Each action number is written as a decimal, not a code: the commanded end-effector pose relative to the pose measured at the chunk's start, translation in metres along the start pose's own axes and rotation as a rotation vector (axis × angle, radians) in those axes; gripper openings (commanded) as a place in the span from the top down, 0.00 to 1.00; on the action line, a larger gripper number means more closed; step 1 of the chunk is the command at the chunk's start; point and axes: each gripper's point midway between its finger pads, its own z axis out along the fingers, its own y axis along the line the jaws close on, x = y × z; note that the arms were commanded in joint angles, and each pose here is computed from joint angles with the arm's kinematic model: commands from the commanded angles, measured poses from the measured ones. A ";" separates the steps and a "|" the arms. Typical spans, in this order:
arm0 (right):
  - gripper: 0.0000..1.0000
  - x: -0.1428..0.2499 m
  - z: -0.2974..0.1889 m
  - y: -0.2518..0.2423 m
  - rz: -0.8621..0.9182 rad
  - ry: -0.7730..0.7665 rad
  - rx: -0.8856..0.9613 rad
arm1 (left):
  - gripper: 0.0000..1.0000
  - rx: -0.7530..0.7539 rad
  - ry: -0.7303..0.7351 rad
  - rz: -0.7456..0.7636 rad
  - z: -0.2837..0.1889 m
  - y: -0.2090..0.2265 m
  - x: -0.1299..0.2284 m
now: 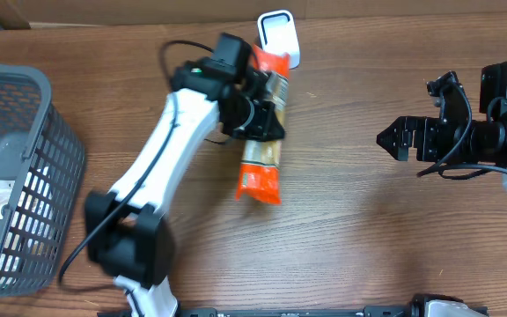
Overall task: Scan the item barcode
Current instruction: 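Carry the pasta packet to the table centre and release it, then reach the left gripper back into the basket and grasp the white tube, then carry the white tube out and set it beside the pasta packet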
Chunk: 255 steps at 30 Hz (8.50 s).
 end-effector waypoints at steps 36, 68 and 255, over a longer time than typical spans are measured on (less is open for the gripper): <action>0.00 -0.009 -0.006 0.003 -0.034 -0.040 0.012 | 0.00 -0.255 -0.221 -0.090 -0.109 -0.011 -0.050; 0.00 -0.008 -0.006 0.003 -0.033 -0.037 0.011 | 0.00 -0.701 -0.562 -1.389 -0.380 0.308 0.212; 0.00 -0.009 -0.006 0.003 -0.033 -0.038 0.011 | 0.96 -0.385 -0.303 -0.314 -0.147 0.050 -0.033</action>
